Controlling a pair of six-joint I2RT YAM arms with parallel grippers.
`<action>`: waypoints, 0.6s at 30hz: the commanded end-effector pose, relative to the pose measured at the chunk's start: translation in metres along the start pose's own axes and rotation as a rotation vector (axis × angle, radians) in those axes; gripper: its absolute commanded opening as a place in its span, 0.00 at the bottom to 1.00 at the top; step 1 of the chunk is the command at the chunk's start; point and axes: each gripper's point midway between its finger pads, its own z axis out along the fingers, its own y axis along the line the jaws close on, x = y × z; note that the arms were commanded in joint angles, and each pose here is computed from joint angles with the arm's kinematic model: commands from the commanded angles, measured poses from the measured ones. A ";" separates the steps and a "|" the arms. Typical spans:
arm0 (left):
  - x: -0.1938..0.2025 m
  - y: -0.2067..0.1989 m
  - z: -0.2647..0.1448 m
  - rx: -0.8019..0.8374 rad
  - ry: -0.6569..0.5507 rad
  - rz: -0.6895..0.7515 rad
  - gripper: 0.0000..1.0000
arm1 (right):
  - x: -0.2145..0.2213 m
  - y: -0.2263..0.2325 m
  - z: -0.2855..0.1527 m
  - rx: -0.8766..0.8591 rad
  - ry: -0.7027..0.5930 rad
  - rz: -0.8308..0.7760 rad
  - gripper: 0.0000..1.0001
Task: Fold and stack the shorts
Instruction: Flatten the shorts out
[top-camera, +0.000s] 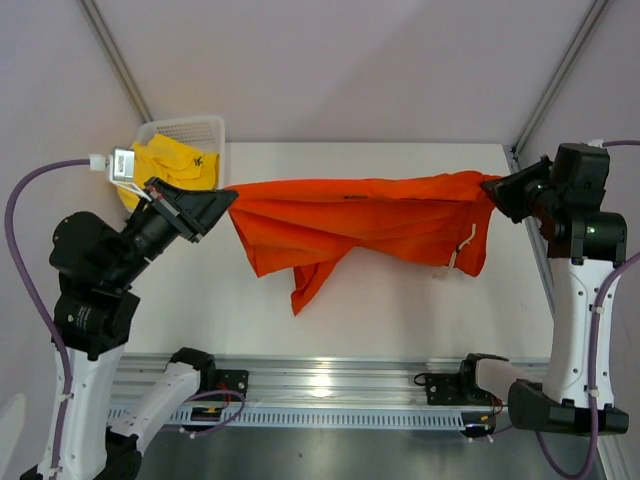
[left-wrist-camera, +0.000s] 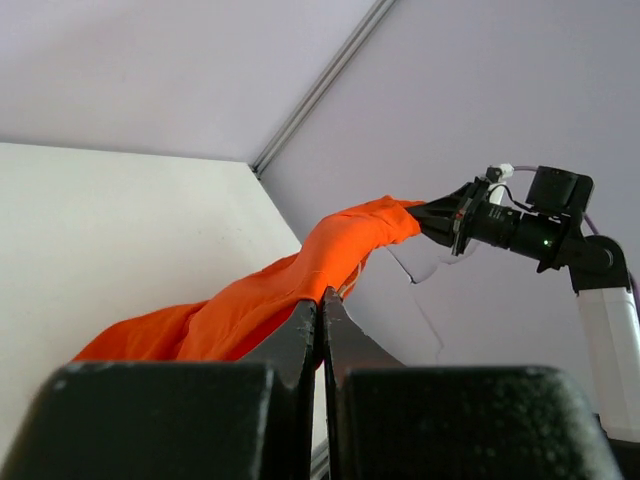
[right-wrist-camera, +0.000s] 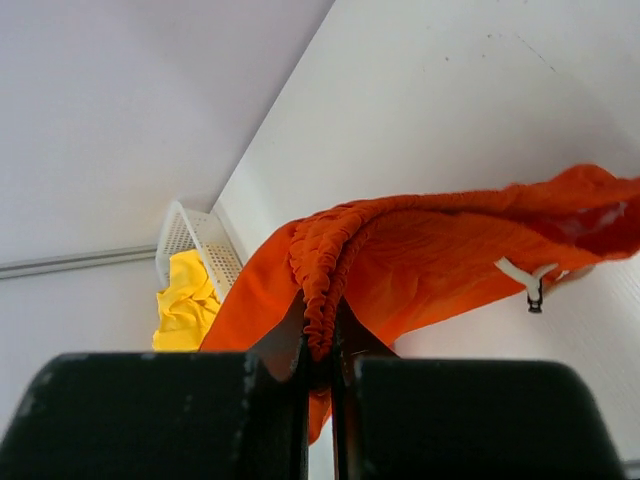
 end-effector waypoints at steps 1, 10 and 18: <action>0.007 0.013 0.005 -0.031 0.020 -0.012 0.00 | 0.003 -0.006 -0.002 0.012 0.010 0.017 0.00; 0.028 0.052 0.030 -0.083 0.064 -0.041 0.00 | 0.017 -0.025 0.032 0.038 0.059 0.044 0.00; 0.018 0.101 0.068 -0.086 0.076 -0.121 0.00 | 0.008 -0.008 0.084 0.002 0.078 0.056 0.00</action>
